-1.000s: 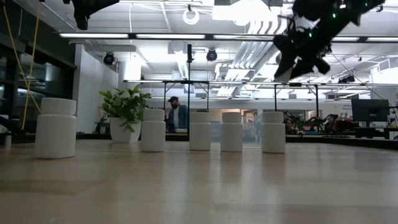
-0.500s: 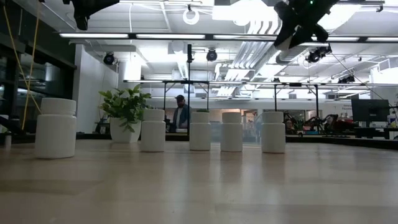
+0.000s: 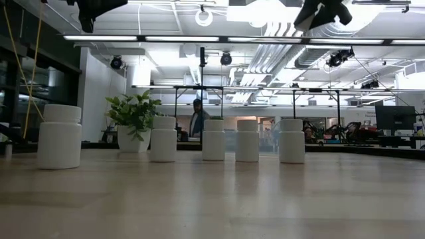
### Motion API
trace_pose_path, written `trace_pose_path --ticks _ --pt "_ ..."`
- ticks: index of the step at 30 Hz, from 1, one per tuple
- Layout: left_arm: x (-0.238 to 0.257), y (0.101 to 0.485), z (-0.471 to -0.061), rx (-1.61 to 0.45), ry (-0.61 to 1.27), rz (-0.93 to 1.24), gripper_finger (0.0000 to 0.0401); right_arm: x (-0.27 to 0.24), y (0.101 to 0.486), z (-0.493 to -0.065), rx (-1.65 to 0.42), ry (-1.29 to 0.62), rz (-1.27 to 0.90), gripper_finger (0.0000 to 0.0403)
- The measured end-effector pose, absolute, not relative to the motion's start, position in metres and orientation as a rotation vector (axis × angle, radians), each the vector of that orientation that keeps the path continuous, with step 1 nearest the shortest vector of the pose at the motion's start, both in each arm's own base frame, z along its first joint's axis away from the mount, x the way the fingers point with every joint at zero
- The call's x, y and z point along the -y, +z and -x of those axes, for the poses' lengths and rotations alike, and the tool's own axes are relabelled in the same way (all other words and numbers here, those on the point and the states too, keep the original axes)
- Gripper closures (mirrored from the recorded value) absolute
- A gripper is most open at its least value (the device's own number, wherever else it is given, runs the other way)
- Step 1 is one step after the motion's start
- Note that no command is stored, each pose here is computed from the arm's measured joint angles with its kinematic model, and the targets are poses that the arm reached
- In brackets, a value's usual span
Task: Pick and place pill bottles into a basket
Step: Put the white pill bottle into the transparent container
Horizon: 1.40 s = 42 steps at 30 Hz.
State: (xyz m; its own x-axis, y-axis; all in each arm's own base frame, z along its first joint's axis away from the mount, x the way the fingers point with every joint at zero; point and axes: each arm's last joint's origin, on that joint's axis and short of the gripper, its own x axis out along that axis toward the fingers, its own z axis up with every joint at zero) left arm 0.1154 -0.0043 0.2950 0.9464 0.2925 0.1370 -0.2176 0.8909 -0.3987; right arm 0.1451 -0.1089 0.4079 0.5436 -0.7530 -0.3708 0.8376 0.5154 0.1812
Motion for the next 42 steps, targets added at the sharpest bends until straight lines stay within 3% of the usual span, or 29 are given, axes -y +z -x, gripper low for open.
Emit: trace_pose_path --ticks 19,42 --pt "0.004 0.294 -0.116 0.190 0.268 0.388 0.0142 0.090 0.481 -0.120 -0.036 -0.878 -0.318 0.0234" --pt "0.004 0.294 -0.115 0.191 0.268 0.389 0.0141 0.082 0.493 -0.124 0.020 -0.547 -0.380 0.0234"
